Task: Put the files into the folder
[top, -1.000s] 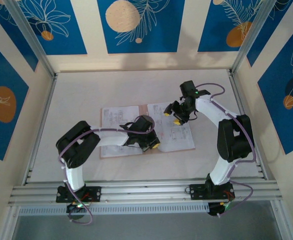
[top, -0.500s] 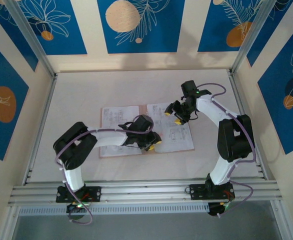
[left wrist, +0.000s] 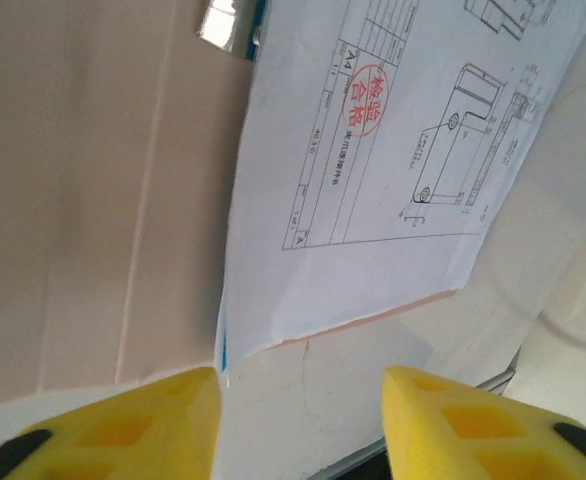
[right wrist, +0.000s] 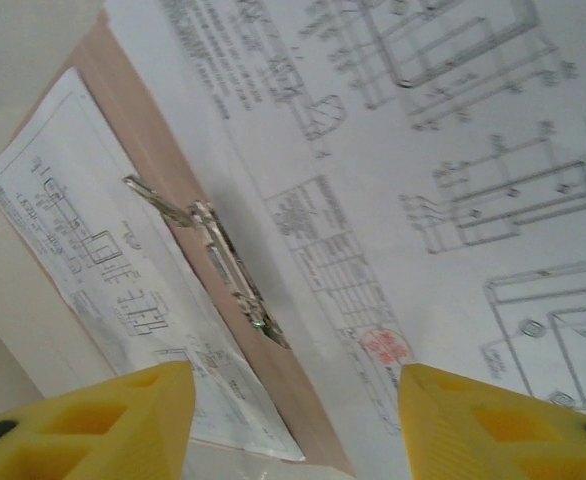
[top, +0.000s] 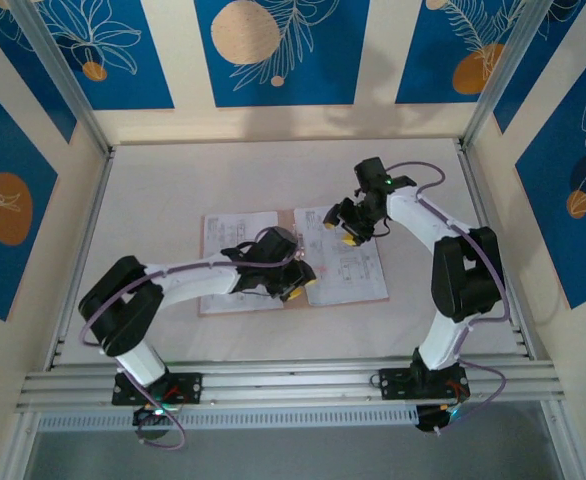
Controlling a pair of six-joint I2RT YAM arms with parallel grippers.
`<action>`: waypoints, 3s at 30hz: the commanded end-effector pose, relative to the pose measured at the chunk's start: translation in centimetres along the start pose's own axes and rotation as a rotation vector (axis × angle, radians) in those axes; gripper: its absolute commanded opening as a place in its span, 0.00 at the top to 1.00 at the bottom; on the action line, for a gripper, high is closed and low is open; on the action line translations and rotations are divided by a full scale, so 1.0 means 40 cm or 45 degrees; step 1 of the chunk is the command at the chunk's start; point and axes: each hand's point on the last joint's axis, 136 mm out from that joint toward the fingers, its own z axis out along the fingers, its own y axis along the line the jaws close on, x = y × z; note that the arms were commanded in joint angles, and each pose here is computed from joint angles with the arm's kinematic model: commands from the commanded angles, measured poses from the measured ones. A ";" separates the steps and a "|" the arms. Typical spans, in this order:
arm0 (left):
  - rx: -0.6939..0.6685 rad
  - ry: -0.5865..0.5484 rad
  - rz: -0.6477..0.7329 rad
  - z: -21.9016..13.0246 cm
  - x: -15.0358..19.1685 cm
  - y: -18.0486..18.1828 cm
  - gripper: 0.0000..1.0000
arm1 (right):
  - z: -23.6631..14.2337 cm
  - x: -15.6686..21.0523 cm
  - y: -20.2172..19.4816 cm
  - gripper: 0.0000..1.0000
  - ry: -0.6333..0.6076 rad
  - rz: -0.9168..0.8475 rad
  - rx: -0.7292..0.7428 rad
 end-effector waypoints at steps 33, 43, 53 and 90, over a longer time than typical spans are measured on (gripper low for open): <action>-0.317 -0.033 -0.048 -0.084 -0.131 0.372 0.98 | 0.245 -0.088 0.179 0.90 0.112 -0.068 0.030; -0.333 -0.044 -0.072 -0.086 -0.126 0.392 0.98 | 0.272 -0.081 0.195 0.90 0.196 -0.094 0.001; -0.317 -0.061 -0.096 -0.082 -0.130 0.385 0.99 | 0.264 -0.042 0.189 0.91 0.264 -0.107 -0.037; -0.271 -0.096 -0.198 -0.053 -0.122 0.372 1.00 | -0.010 0.124 0.088 0.88 0.067 -0.082 -0.130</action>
